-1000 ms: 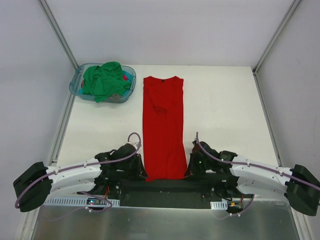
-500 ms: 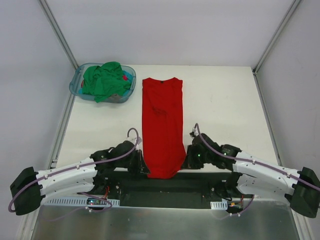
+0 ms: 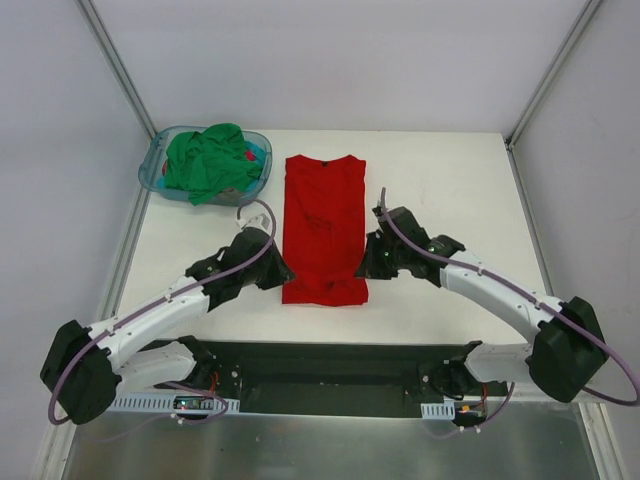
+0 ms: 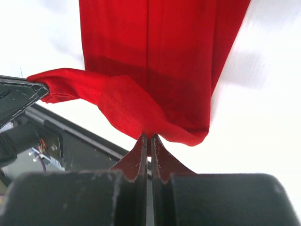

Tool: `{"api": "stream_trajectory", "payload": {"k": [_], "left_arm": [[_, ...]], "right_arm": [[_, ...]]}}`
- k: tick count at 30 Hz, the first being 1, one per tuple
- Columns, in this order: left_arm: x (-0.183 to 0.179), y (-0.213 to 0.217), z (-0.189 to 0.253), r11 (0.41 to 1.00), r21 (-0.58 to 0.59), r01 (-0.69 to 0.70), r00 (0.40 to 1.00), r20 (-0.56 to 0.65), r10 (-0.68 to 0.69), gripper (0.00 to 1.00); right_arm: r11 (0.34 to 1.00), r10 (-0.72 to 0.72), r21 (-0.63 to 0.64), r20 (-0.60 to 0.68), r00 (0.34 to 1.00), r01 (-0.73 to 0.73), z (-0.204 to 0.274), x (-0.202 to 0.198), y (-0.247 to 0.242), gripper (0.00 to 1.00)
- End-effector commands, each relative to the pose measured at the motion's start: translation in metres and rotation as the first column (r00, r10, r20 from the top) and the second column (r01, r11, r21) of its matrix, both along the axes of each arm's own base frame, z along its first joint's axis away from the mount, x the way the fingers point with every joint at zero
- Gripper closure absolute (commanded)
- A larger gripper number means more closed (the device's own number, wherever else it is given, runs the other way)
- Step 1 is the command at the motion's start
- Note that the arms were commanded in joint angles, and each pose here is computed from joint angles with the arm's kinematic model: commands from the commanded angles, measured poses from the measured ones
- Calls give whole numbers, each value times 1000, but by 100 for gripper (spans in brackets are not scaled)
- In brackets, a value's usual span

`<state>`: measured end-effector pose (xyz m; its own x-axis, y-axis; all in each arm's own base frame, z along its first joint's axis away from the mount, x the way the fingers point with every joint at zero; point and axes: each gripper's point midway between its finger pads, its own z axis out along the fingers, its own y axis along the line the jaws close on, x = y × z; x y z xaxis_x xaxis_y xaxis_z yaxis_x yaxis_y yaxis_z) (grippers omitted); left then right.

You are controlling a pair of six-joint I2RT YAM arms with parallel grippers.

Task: Fold and stack the t-shirts
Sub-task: Fold the folded rectangular tshirt in 1/3 of the way

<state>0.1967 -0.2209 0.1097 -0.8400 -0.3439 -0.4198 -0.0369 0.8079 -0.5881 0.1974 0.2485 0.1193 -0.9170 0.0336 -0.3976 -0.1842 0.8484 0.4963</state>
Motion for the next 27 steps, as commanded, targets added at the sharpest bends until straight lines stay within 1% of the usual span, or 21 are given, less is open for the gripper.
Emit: {"api": "stream_trajectory", "payload": {"k": [1,4,6,8,11,21,24,27], "left_arm": [[40,0,18,999,41,-2,995,96,-2,100],[62,1,20,998,54,-14,995,101,8,100],[71,-1,20,999,44,-1,996,87,-3,100],[83,2,16,999,47,-18,997,75,14,100],[100,5,17,999,35,-30,997,74,28,100],[139,9,10,999,33,-26,999,49,24,100],[146,11,3,999,32,-35,999,31,34,100],[153,10,-7,999,34,-35,999,9,35,100]], "right_arm": [[1000,-10,5,115,993,9,20,43,7,99],[1000,-28,10,138,990,26,25,64,8,99],[999,-40,5,150,988,40,27,78,6,99],[999,-46,2,159,986,46,28,91,6,99],[999,-53,11,153,987,52,26,106,5,99],[996,-79,44,118,990,74,8,152,5,99],[995,-94,28,124,988,92,2,163,1,99],[995,-95,25,101,990,92,-8,169,0,99]]}}
